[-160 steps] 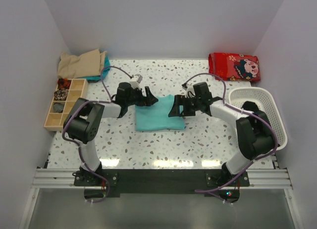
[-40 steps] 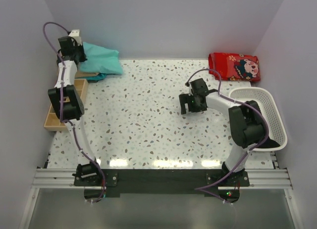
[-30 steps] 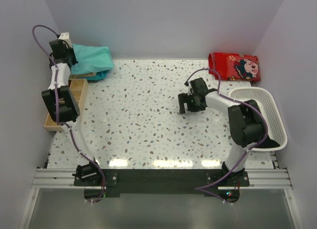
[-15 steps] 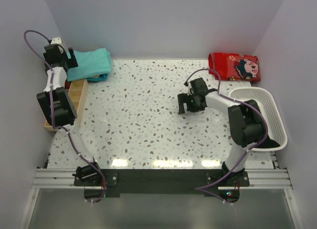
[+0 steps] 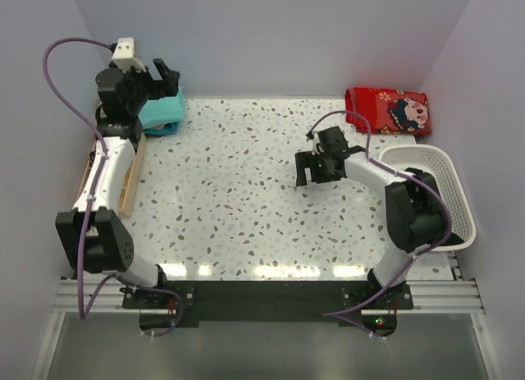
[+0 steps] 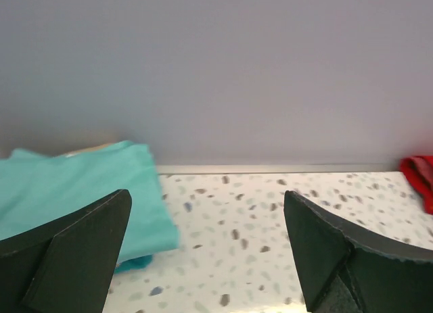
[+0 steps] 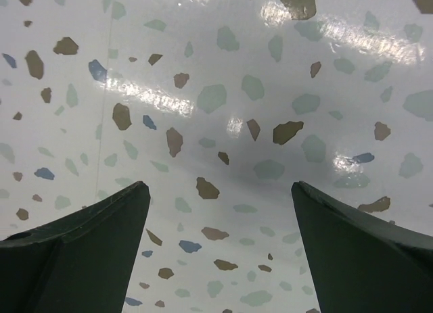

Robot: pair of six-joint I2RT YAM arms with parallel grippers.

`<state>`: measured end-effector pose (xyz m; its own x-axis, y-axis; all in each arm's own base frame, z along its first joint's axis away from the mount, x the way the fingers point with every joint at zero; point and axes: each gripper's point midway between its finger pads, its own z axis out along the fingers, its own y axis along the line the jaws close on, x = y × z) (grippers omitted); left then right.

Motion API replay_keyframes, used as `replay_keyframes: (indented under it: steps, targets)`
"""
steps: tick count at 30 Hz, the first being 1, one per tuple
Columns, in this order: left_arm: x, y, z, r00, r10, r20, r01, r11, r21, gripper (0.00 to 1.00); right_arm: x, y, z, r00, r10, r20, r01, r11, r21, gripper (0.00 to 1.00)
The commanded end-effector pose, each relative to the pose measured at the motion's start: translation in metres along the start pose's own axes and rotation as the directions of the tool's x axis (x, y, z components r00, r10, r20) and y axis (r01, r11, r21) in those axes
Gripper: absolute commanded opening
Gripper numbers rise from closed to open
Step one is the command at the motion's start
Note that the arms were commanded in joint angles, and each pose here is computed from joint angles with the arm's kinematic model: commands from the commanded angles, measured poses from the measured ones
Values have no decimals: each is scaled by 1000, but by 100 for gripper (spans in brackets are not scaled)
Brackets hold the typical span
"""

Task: Fold and stack the t-shirts
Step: Put the neatly folded tshirt into the corner of the board with the left arm

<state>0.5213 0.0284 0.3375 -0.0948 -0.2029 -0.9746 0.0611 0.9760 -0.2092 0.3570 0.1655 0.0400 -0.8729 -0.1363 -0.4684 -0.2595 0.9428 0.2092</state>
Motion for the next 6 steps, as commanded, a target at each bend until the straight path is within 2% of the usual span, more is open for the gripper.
replay_keyframes:
  steps: [1, 3, 6]
  targets:
    - [4, -73, -33, 999, -20, 50, 10, 982, 187, 100, -31, 7, -42, 989, 5, 149, -5, 1000, 2, 91]
    - [7, -100, -49, 998, -3, 60, -10, 978, 211, 100, -30, 6, -47, 986, 17, 166, -18, 1000, 6, 91]
    - [27, -128, -62, 1000, -7, -3, 8, 969, 248, 100, -30, 5, -56, 981, 29, 194, -31, 999, 10, 91]
